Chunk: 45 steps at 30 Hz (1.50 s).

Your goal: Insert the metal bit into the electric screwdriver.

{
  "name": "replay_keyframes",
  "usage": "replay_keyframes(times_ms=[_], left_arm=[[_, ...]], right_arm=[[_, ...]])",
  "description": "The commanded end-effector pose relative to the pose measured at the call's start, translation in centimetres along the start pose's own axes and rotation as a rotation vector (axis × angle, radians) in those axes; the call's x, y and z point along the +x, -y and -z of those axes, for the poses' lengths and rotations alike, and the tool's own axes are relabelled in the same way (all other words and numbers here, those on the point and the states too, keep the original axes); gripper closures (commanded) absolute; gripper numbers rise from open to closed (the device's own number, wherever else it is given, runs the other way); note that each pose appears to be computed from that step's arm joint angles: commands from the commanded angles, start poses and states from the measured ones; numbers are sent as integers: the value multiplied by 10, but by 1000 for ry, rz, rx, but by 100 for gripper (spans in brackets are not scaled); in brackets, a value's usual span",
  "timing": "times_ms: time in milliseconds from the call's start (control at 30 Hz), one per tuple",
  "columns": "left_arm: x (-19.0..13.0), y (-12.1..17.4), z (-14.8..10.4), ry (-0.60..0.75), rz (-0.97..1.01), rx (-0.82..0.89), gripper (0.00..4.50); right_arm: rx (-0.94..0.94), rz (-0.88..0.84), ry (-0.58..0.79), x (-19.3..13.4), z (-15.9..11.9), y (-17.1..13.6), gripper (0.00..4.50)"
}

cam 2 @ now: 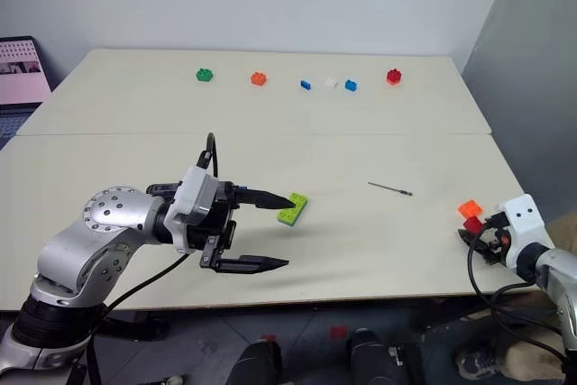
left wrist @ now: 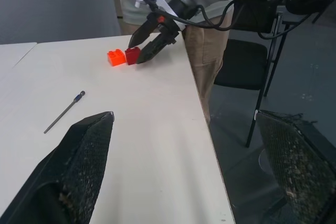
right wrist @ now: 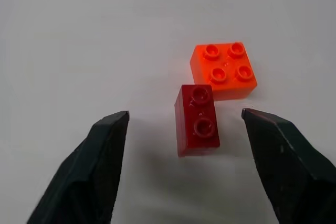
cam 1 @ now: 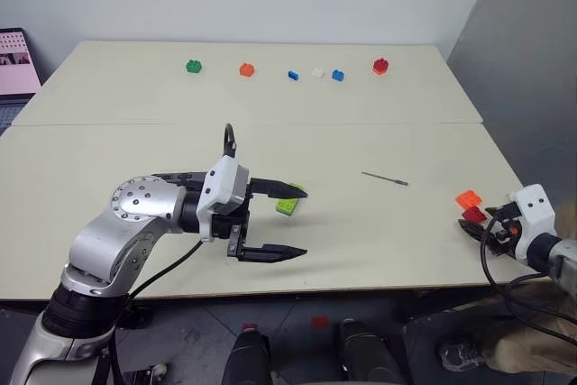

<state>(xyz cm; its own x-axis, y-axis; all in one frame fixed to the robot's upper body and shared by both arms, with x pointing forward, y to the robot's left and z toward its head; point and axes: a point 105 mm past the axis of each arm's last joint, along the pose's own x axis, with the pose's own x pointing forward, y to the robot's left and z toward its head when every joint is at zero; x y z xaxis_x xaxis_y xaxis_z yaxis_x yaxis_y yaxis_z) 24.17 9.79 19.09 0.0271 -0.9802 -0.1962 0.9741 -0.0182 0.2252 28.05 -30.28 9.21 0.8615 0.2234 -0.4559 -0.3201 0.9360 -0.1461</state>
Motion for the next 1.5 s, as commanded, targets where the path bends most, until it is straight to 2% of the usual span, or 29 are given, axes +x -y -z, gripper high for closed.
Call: replay_keyframes(times_ms=[33, 267, 367, 700, 867, 1100, 1200, 1300, 1500], left_arm=[[1, -1, -7, 15, 0, 46, 0], [-4, -3, -5, 1, -36, 38, 0], [-11, -9, -3, -26, -83, 33, 0], [-47, -9, 14, -234, -237, -31, 0], [-66, -8, 31, -356, -302, -71, 0], [-75, -3, 36, -401, -325, -103, 0], [-82, -4, 41, -430, -349, -117, 0], [-91, -7, 44, -441, -384, -125, 0], [-98, -6, 47, -455, -396, -134, 0]], right_arm=[[-43, 10, 76, -15, -23, 6, 8], [-172, -25, 93, -33, -43, 3, 8], [-248, -75, 135, -37, -69, -3, 8], [-392, -365, 258, -11, -126, -79, 8], [-387, -514, 280, 13, -132, -123, 8], [-363, -656, 276, 45, -131, -174, 8], [-385, -653, 274, 61, -133, -193, 8], [-389, -701, 273, 74, -133, -228, 8], [-393, -673, 292, 96, -136, -260, 8]])
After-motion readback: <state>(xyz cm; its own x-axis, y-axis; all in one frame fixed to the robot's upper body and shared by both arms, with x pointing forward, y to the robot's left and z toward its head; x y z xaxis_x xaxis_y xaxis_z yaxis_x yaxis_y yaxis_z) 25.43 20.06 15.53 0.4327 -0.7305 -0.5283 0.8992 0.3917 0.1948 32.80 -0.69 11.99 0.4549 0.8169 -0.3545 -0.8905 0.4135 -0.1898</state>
